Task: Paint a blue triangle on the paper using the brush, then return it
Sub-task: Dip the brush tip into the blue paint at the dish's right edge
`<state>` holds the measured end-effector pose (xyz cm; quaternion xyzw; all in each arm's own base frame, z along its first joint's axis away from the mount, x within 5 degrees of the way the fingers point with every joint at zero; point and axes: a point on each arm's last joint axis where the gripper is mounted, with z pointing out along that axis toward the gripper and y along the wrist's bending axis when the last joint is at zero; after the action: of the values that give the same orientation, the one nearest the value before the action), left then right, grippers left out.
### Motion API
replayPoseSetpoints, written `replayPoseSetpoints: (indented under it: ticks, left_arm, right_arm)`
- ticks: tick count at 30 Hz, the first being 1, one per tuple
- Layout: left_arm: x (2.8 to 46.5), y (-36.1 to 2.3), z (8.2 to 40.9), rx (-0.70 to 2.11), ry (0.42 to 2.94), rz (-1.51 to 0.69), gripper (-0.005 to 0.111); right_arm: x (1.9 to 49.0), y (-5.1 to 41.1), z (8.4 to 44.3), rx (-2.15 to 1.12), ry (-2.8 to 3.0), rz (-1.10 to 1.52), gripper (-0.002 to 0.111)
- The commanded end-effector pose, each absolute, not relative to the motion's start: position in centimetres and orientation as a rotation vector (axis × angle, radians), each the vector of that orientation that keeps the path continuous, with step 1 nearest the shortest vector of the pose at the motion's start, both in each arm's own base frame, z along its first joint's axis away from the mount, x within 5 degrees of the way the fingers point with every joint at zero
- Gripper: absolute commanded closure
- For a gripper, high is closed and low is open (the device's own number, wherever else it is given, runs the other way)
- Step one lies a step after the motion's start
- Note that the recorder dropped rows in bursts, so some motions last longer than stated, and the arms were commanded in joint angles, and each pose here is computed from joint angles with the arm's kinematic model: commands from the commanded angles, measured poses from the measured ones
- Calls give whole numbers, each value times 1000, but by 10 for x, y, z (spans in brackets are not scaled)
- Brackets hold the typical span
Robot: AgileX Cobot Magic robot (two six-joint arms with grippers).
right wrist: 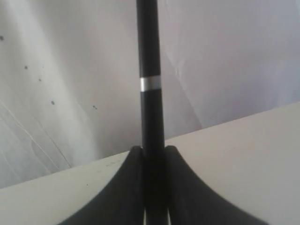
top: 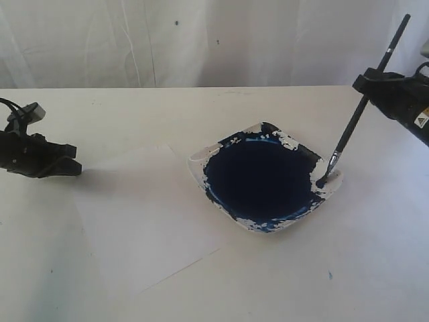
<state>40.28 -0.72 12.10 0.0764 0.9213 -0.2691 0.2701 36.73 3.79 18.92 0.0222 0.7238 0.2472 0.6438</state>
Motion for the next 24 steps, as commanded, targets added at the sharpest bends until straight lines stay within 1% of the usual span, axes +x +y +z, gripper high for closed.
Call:
replayPoseSetpoints:
  ticks: [1, 6, 11, 13, 17, 24]
  left_arm:
    - [401, -7, 120, 194, 2486, -726, 107]
    - [401, -7, 120, 194, 2486, -726, 107]
    - [401, -7, 120, 194, 2486, -724, 107]
    - [401, -7, 120, 192, 2485, -725, 107]
    - [401, -7, 120, 183, 2484, -719, 107]
    - [402, -6, 120, 181, 2484, -714, 107]
  right_arm:
    - [368, 32, 193, 75, 1614, 545, 108]
    - [367, 34, 203, 121, 1508, 655, 108]
    - [369, 29, 191, 106, 1630, 523, 108]
    - [369, 28, 191, 123, 1627, 521, 108]
    - [368, 31, 205, 161, 1490, 642, 108]
    - [369, 28, 191, 127, 1644, 513, 108]
